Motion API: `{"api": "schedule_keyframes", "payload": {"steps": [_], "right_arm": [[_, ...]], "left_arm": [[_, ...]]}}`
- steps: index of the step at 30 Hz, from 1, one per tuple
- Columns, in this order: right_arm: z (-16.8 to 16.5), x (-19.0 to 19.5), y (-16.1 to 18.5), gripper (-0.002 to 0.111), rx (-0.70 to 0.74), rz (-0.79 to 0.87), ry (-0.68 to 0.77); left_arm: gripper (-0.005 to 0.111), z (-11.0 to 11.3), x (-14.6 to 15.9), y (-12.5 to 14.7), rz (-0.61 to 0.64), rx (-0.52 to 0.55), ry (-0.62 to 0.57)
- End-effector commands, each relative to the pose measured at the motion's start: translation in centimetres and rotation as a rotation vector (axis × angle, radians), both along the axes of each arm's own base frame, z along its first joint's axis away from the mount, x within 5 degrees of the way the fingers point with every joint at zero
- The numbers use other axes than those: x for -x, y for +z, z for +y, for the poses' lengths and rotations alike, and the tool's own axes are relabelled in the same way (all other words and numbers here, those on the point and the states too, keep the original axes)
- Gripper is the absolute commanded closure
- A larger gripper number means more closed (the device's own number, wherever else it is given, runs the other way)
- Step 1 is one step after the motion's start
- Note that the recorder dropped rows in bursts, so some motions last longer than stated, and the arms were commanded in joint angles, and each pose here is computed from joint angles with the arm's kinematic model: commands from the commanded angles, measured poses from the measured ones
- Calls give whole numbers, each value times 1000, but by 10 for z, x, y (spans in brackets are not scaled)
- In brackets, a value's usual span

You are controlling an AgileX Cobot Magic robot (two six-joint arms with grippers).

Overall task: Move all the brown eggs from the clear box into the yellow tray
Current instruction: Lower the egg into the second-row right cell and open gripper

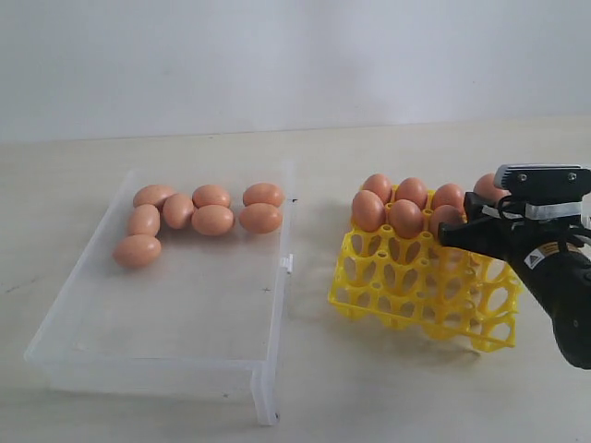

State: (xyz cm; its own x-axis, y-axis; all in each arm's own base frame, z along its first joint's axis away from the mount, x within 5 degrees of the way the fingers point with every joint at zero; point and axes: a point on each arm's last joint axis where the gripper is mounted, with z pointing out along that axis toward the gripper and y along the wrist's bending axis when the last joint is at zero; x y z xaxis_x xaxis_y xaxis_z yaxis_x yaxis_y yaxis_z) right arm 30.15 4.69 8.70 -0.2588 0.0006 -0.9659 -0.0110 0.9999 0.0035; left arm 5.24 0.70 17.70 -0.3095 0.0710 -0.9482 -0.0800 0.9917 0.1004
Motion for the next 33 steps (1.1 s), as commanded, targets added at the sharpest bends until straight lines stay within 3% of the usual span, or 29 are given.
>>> {"api": "schedule_keyframes", "payload": {"steps": [1,33], "right_arm": [[-2,-4,-6,108,14,-4,2],[-2,-10,-12,108,16,29,25]], "left_arm": [[107,-1,0,2,-16,7,-6],[107,-1,0,2,-16,7,-6]]}}
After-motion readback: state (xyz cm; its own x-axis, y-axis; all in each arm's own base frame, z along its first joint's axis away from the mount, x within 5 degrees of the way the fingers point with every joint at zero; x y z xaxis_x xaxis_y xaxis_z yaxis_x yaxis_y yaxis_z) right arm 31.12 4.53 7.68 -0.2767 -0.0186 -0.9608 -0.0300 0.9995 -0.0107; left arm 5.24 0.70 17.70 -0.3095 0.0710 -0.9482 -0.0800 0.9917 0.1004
